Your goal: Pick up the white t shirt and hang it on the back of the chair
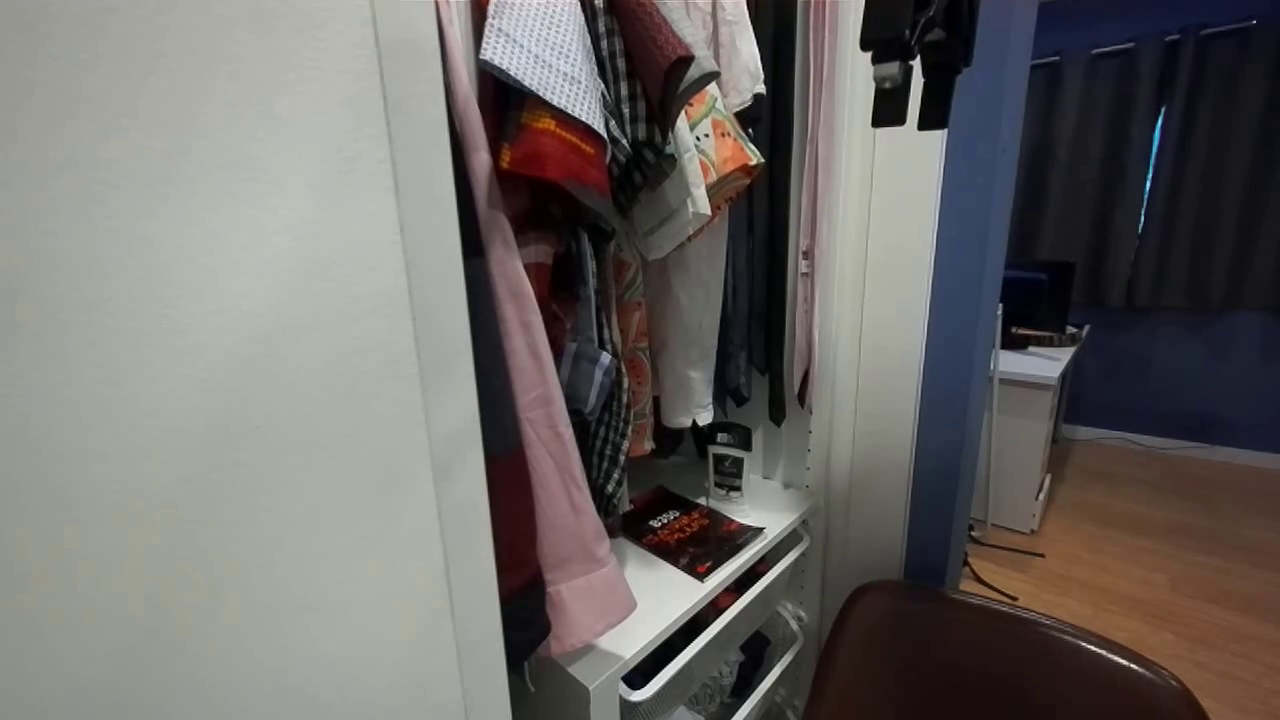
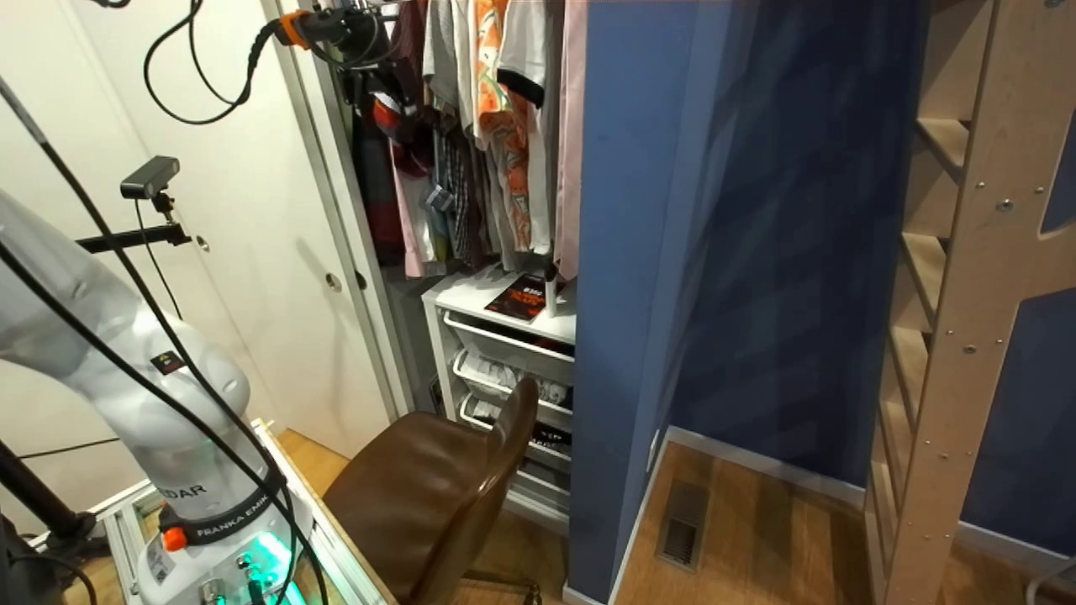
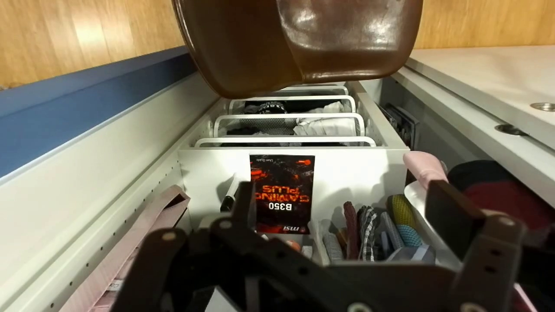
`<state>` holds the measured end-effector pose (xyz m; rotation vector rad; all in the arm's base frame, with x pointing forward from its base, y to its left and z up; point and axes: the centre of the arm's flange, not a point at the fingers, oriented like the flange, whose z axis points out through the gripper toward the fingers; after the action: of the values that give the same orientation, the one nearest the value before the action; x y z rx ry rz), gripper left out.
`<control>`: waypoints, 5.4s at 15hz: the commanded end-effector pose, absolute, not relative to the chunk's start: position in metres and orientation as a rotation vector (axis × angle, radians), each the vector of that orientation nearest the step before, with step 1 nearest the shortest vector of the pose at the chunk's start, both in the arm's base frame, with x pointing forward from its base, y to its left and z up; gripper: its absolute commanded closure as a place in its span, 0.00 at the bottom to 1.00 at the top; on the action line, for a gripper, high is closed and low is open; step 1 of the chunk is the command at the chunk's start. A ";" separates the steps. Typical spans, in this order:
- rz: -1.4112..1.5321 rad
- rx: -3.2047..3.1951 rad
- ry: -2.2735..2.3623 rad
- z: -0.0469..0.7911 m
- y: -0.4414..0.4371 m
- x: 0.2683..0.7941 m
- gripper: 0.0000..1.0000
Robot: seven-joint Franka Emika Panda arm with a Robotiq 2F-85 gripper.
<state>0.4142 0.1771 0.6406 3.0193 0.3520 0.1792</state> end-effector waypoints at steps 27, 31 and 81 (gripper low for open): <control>1.291 2.657 0.583 0.806 0.102 0.566 0.00; 1.350 2.656 0.603 0.806 0.097 0.584 0.00; 1.700 2.716 0.708 0.808 0.094 0.642 0.96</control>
<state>0.6353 0.0974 0.8045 2.7066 0.6875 1.5825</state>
